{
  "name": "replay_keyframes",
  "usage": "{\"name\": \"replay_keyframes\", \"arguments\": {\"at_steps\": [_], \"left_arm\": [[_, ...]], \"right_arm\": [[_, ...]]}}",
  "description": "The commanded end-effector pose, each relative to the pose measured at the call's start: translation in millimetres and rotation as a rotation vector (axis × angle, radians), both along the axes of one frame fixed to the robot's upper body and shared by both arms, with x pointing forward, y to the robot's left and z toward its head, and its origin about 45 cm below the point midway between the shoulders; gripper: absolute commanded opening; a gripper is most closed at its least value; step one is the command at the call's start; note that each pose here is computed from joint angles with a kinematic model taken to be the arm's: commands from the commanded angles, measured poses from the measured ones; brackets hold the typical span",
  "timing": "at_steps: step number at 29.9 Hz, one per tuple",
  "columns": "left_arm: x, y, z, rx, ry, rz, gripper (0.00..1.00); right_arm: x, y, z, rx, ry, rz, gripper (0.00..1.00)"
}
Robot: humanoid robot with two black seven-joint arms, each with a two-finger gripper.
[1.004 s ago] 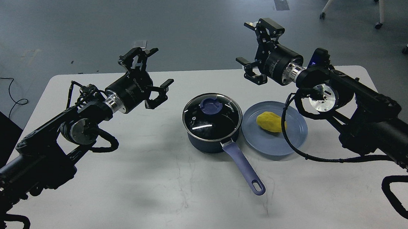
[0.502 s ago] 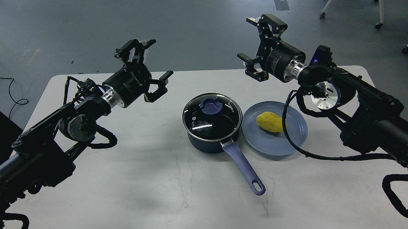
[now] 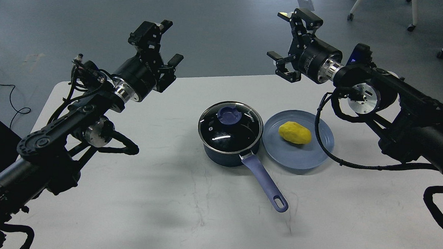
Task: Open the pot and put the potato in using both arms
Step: 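Move the left gripper to the glass lid knob on the saucepan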
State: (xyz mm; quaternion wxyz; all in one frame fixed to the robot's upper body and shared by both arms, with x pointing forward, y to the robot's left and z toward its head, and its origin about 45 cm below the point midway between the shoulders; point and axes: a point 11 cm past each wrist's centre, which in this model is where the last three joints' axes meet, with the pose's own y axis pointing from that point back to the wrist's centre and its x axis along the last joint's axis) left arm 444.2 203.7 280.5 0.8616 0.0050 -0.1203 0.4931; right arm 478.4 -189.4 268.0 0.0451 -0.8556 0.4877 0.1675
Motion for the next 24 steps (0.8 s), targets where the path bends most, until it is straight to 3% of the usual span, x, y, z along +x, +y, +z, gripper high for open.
{"name": "replay_keyframes", "arguments": {"at_steps": [1, 5, 13, 16, 24], "left_arm": [[-7, -15, -2, 0.229, -0.147, -0.033, 0.98], [-29, -46, -5, 0.579, -0.481, -0.076, 0.98], [-70, -77, -51, 0.916, -0.77, -0.354, 0.98], [-75, -80, -55, 0.957, -0.824, -0.401, 0.98], [-60, -75, -92, 1.084, -0.757, -0.45, 0.98]], "right_arm": [[3, -15, 5, 0.005, -0.011, -0.032, 1.0], [8, -40, 15, 0.02, -0.025, -0.088, 1.0], [4, -72, -17, -0.015, 0.078, -0.135, 1.0], [3, -85, -31, -0.037, 0.126, -0.16, 1.0], [2, -118, -37, -0.075, 0.153, -0.228, 1.0]]}}
